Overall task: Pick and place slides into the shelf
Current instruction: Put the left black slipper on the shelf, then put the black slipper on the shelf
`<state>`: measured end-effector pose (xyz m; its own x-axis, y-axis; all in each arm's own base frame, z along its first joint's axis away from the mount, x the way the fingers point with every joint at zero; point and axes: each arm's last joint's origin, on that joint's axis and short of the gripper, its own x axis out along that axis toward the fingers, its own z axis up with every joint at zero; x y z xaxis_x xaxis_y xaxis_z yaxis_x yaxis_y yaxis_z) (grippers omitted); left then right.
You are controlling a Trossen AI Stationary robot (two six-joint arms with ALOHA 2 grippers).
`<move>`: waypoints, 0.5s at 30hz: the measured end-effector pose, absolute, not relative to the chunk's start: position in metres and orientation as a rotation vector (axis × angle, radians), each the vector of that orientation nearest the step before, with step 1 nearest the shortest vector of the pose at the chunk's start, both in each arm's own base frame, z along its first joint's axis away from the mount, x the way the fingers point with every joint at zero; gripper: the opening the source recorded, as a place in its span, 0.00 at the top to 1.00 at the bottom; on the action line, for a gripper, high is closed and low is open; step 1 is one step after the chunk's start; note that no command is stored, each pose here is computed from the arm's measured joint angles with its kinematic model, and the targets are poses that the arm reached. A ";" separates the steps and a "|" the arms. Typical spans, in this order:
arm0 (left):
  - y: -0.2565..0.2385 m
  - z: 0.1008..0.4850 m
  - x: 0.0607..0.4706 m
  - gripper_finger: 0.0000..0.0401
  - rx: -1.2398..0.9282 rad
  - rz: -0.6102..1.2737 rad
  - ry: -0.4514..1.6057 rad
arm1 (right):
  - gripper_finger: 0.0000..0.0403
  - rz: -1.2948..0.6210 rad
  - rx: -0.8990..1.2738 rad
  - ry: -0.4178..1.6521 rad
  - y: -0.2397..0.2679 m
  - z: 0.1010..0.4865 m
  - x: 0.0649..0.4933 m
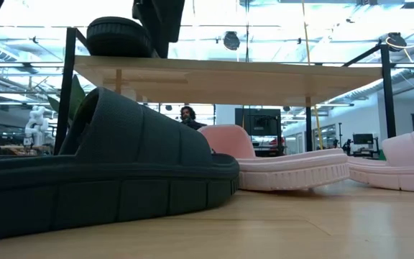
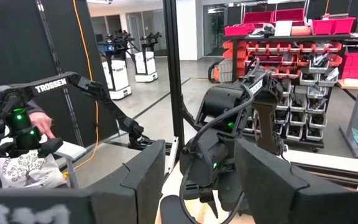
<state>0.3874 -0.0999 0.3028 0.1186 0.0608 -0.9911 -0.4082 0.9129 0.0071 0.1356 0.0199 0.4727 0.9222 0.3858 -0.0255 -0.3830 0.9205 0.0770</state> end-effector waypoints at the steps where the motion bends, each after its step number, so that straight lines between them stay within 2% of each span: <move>1: -0.100 0.303 0.387 0.40 -0.305 0.354 1.416 | 0.55 0.395 0.070 0.040 0.020 0.473 0.136; 6: -0.100 0.309 0.386 0.40 -0.341 0.352 1.390 | 0.55 0.395 0.066 0.039 0.020 0.473 0.136; 15: -0.103 0.351 0.364 0.40 -0.438 0.316 1.235 | 0.55 0.395 0.039 0.032 0.020 0.473 0.136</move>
